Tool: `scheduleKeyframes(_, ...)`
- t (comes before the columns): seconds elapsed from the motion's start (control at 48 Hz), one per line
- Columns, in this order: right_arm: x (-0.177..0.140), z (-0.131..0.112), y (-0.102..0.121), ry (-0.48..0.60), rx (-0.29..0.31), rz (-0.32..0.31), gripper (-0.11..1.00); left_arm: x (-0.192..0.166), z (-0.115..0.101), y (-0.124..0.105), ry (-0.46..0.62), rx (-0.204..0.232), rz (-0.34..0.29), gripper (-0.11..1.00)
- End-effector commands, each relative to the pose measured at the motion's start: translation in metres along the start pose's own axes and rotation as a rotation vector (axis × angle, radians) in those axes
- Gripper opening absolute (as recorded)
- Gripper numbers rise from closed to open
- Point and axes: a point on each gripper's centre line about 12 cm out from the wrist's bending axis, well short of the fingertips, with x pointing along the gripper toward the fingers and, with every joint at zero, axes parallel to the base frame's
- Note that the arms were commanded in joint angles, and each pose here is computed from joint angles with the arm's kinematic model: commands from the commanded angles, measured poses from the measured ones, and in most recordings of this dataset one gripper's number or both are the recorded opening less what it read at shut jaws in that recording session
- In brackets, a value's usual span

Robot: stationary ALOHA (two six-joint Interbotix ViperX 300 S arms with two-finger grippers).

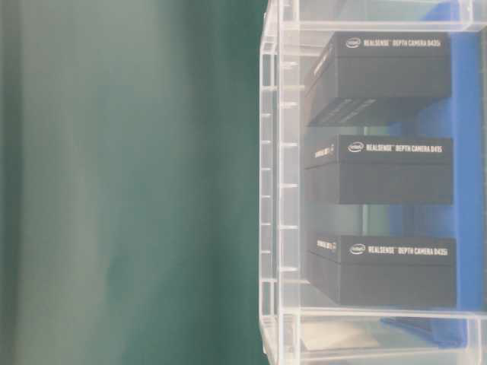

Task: Take out the box from the case.

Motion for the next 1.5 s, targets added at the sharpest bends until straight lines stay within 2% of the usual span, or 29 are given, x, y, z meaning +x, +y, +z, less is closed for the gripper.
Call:
scheduleKeyframes(0.0,-0.005,0.002,0.000,-0.012,0.007,0.014,0.22,-0.008,0.003,-0.002,-0.018,-0.005,-0.021,0.76)
scheduleKeyframes(0.104,-0.004,0.001,-0.001,-0.002,0.023,-0.005,0.54,-0.008,0.003,-0.002,-0.017,-0.007,-0.023,0.97)
scheduleKeyframes(0.229,-0.004,-0.001,-0.005,0.015,0.028,-0.038,0.86,-0.008,0.003,-0.002,-0.019,-0.010,-0.024,0.97)
scheduleKeyframes(0.292,-0.004,-0.003,-0.007,0.023,0.027,-0.053,0.94,-0.008,0.003,-0.002,-0.019,-0.018,-0.024,0.97)
scheduleKeyframes(0.438,-0.005,-0.004,-0.008,0.031,0.030,-0.065,0.95,-0.008,0.002,-0.001,-0.019,-0.039,-0.024,0.97)
scheduleKeyframes(1.21,-0.003,-0.003,-0.006,0.040,0.048,-0.078,0.95,-0.008,0.002,-0.001,-0.019,-0.041,-0.024,0.96)
scheduleKeyframes(1.335,-0.004,-0.002,0.000,0.037,0.097,-0.051,0.95,-0.008,0.003,-0.002,-0.019,-0.041,-0.024,0.96)
scheduleKeyframes(1.481,-0.005,-0.003,0.015,0.031,0.096,-0.003,0.95,-0.008,0.003,-0.002,-0.016,-0.041,-0.020,0.96)
